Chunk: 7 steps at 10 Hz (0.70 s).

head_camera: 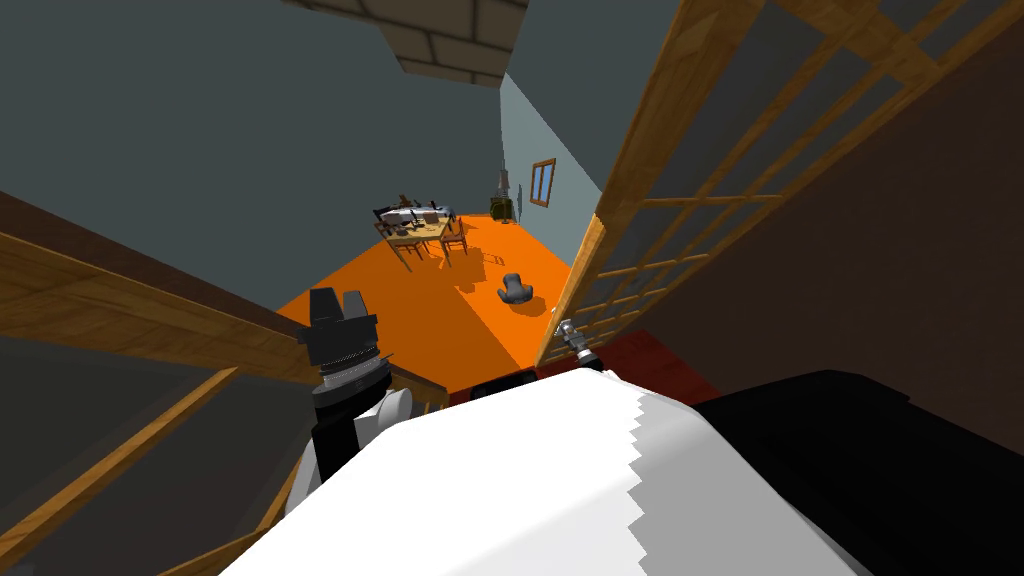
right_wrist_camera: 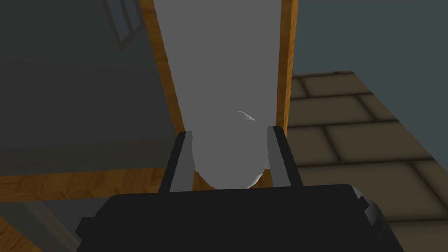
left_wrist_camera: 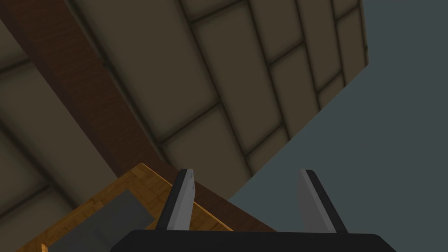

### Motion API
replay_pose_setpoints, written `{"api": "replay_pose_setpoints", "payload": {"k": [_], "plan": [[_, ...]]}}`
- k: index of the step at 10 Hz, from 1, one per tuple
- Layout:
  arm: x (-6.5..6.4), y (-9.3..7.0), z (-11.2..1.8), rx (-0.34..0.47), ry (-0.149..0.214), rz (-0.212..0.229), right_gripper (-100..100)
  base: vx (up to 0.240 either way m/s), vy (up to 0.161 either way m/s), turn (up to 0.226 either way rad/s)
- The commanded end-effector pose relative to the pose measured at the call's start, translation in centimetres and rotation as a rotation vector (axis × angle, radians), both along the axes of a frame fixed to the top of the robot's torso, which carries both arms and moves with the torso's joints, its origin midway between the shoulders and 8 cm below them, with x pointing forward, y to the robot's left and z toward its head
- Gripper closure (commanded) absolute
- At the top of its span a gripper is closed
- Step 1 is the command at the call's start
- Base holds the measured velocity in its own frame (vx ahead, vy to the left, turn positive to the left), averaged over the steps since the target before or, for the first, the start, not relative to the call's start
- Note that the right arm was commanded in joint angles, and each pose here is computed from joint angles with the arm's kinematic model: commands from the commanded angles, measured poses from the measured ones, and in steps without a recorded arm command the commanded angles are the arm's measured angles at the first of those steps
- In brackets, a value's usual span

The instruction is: Pull the door open

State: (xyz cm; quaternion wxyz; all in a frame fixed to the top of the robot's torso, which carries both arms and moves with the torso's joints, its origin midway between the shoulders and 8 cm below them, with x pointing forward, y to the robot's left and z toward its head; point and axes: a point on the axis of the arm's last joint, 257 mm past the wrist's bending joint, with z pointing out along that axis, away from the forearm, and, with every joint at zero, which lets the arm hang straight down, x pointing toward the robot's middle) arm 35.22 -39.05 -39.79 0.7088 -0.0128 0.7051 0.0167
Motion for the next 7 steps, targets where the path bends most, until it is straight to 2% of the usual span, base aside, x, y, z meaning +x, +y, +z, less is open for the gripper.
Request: {"api": "replay_pose_setpoints", "payload": {"k": [1,7], "plan": [[0.12,-0.12,0.15,0.043,-0.004,-0.006,100,-0.038,-0.019,0.075],[0.43,-0.46,0.56,0.166,-0.015,-0.023,100,-0.047,-0.019,0.055]]}}
